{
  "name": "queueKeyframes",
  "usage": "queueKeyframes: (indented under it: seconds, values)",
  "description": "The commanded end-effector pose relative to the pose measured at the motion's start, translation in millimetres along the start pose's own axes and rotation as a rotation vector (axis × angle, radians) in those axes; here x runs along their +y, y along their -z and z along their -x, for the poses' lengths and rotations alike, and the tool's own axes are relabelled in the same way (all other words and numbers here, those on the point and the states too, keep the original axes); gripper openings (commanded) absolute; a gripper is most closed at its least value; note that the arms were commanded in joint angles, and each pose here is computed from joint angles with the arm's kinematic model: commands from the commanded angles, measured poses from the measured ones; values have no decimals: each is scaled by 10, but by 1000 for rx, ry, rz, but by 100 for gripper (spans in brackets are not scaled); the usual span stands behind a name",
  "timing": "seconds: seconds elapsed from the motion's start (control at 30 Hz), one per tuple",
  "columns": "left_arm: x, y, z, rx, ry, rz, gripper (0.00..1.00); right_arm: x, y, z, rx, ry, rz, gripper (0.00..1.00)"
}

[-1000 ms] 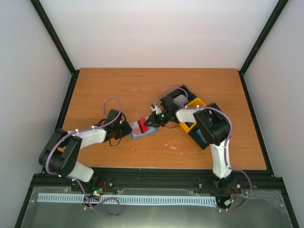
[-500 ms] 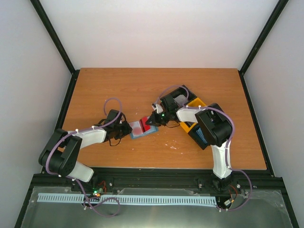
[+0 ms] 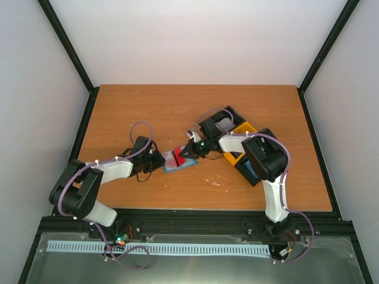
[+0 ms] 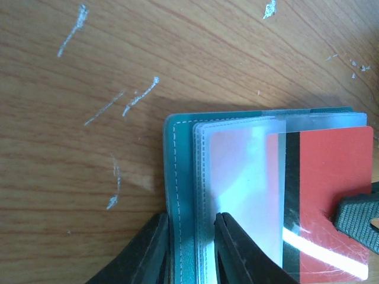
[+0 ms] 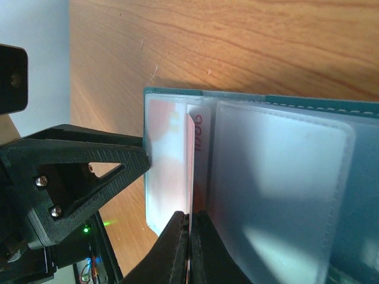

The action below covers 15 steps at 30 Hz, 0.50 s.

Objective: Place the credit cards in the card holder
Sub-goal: Insert the credit card into the card holder.

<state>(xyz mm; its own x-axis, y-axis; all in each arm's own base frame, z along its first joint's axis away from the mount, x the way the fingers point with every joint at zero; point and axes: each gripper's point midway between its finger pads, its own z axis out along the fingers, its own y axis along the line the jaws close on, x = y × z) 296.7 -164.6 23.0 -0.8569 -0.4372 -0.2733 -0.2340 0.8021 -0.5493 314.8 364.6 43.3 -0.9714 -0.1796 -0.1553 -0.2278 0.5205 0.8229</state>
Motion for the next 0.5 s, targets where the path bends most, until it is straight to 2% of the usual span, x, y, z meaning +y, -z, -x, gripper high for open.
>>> queueKeyframes:
  seconds: [0.0, 0.47]
  values:
    - [136, -56, -123, 47, -8, 36, 24, 2, -129, -77, 33, -46, 40, 3]
    - [121, -32, -122, 34, -9, 17, 25, 100, -340, -181, 55, -52, 39, 4]
